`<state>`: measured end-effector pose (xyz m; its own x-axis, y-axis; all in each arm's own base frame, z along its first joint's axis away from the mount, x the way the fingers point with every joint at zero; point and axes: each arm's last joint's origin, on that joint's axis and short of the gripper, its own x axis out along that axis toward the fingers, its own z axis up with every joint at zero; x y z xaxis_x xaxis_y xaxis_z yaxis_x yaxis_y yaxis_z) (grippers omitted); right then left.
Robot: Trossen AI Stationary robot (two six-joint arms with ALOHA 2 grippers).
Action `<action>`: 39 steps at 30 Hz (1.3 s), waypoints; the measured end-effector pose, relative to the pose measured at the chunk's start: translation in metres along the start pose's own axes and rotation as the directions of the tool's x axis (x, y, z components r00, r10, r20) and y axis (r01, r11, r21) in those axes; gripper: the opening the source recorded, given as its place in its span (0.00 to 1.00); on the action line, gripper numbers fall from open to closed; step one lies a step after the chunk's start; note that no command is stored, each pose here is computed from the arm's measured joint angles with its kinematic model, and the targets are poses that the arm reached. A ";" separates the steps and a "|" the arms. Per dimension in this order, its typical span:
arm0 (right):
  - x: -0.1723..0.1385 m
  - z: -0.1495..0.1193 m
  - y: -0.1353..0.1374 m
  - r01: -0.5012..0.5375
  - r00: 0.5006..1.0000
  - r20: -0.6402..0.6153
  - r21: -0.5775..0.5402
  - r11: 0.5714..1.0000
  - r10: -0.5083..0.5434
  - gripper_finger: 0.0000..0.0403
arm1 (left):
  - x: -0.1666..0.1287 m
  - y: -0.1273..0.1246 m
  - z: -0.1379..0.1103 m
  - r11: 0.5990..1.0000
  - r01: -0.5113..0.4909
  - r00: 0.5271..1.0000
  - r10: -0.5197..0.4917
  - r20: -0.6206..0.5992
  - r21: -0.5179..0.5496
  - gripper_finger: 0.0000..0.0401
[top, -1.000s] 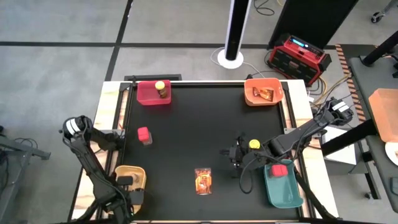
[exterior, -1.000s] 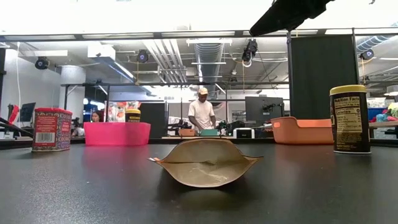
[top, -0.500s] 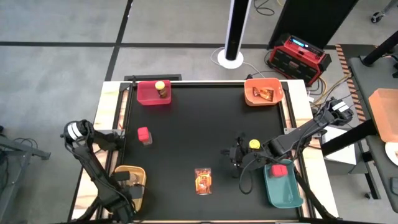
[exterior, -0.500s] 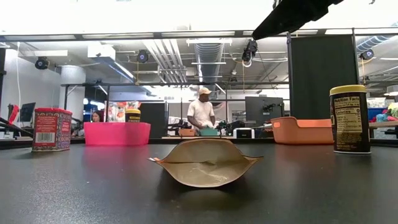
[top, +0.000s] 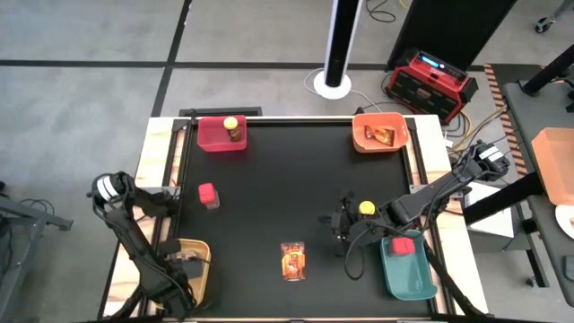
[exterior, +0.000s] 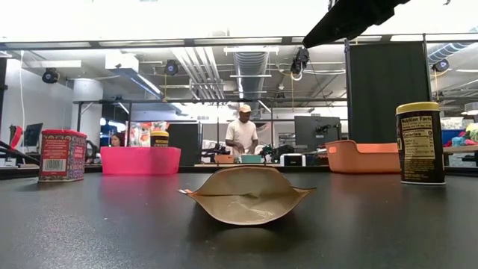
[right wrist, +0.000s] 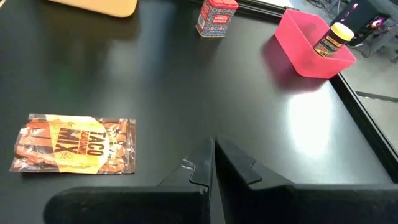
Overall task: Sort spices by type
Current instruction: Put the brown seasoning bottle into the yellow bin
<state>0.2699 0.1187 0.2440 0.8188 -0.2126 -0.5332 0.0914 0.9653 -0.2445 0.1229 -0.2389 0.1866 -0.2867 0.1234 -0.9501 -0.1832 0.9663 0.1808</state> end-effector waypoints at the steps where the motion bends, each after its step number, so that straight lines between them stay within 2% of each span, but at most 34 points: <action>1: 0.000 0.000 0.000 0.000 1.000 0.000 0.007 1.000 0.000 0.02 | -0.002 0.000 0.001 0.999 0.006 1.000 -0.005 0.001 -0.034 0.00; 4: 0.000 0.000 0.000 0.000 1.000 0.000 0.021 1.000 0.000 0.02 | -0.008 -0.001 0.004 0.985 0.046 0.999 -0.045 0.013 -0.167 0.00; 6: 0.000 0.000 0.000 -0.001 1.000 0.000 0.020 1.000 0.001 0.02 | -0.014 -0.001 0.005 0.966 0.110 0.994 -0.105 0.035 -0.235 0.00; 9: 0.000 0.000 0.000 0.000 1.000 0.000 0.013 1.000 0.000 0.02 | -0.025 -0.003 0.007 0.941 0.239 0.966 -0.204 0.161 -0.241 0.00; 12: 0.000 0.000 0.000 0.000 1.000 0.001 0.002 1.000 0.000 0.02 | -0.036 0.003 0.006 0.927 0.299 0.940 -0.244 0.240 -0.228 0.00; 20: 0.000 0.000 0.000 -0.001 1.000 0.000 0.002 1.000 0.001 0.02 | -0.050 0.036 -0.005 0.920 0.238 0.967 -0.193 0.169 -0.312 0.00; 26: 0.000 0.000 0.000 -0.001 1.000 0.000 0.011 1.000 0.001 0.02 | -0.043 0.042 -0.006 0.849 0.338 0.940 -0.285 0.186 -0.406 0.00; 28: 0.000 0.000 0.000 -0.001 1.000 0.000 0.012 1.000 0.001 0.02 | -0.029 0.043 -0.005 0.827 0.321 0.947 -0.273 0.170 -0.461 0.00; 31: 0.000 0.000 0.001 -0.003 1.000 0.001 0.017 1.000 0.003 0.03 | -0.014 0.045 -0.005 0.794 0.261 0.962 -0.262 0.078 -0.549 0.00; 35: 0.000 0.000 0.001 -0.003 1.000 0.001 0.040 0.999 0.003 0.03 | -0.008 0.045 -0.006 0.753 0.207 0.966 -0.260 0.006 -0.625 0.00; 38: 0.000 0.000 0.001 -0.003 1.000 0.001 0.063 0.998 0.003 0.03 | -0.007 0.045 -0.005 0.696 0.178 0.967 -0.255 -0.007 -0.696 0.03; 39: 0.000 0.000 0.001 -0.003 1.000 0.002 0.069 0.998 0.003 0.03 | -0.006 0.045 -0.006 0.689 0.170 0.969 -0.249 -0.010 -0.705 0.04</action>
<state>0.2698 0.1193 0.2440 0.8200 -0.2094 -0.5326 0.1279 0.9742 -0.1862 0.1112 -0.1973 0.2023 -0.2414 -0.1230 -0.9626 -0.8376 0.5273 0.1427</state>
